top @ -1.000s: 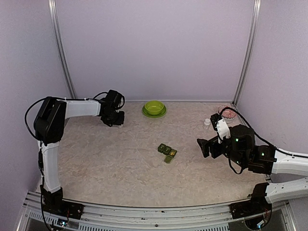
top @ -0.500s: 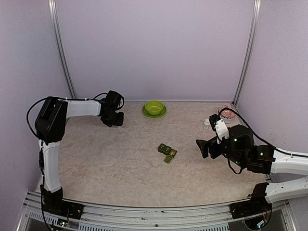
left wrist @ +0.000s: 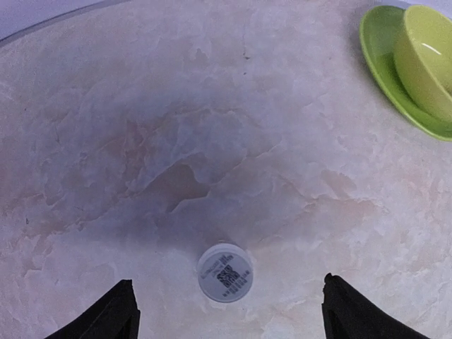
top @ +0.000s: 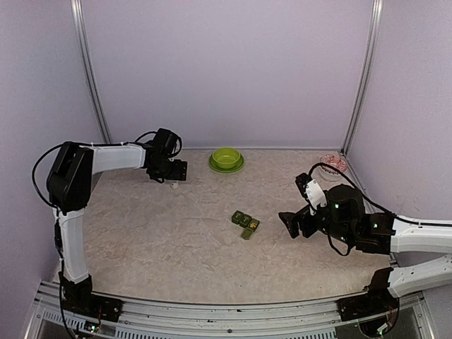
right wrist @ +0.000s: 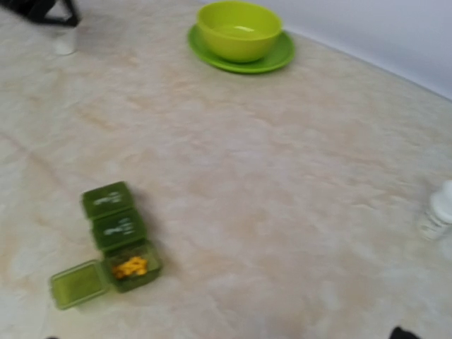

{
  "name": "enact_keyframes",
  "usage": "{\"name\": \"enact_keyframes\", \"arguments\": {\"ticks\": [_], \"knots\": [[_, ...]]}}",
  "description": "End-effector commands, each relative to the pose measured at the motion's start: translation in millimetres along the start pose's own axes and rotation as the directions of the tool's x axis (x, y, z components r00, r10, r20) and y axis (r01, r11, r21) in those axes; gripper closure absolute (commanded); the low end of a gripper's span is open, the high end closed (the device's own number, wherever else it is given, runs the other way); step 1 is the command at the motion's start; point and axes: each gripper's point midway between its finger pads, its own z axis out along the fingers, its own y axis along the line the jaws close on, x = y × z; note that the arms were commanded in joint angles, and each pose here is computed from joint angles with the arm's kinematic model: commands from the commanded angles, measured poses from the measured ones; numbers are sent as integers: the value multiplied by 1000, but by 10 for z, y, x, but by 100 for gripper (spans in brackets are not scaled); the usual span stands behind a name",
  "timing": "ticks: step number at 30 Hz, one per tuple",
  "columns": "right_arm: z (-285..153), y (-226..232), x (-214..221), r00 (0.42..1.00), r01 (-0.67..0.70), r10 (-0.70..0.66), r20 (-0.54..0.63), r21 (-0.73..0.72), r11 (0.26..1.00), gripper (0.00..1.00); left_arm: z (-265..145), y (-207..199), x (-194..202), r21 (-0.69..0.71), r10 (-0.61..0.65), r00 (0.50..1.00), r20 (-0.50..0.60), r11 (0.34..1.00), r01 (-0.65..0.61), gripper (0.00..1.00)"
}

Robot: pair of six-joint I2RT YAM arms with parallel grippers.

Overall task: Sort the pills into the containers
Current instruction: Hold the pill container at the center of the board.

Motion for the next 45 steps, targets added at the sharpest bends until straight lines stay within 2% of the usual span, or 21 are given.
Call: {"name": "enact_keyframes", "arguments": {"ticks": [1,3,10,17,20,29,37,45], "knots": [[75,207,-111,999,23,-19,32,-108,994,0,-431,-392,-215,124,-10,994,105,992,-3,6],[131,297,-94,999,49,-45,26,-146,988,0,-507,-667,-77,212,4,995,102,977,-26,1],[384,460,140,989,130,-140,-45,-183,975,0,-874,-1606,294,489,61,986,155,863,-130,1],[510,575,205,988,117,-135,-69,-221,968,0,-1022,-2156,685,708,73,993,93,697,-117,2],[554,599,201,989,111,-130,-71,-225,968,0,-991,-2320,849,742,104,992,66,660,-118,3],[643,667,227,989,87,-113,-94,-241,966,0,-686,-2414,1169,702,131,991,24,704,-110,11],[693,704,317,987,71,-105,-123,-252,965,0,-551,-2373,1341,695,142,990,20,710,-116,17],[775,766,426,977,153,-187,-102,-277,949,0,-457,-2347,1472,702,137,991,13,704,-107,22]]}}
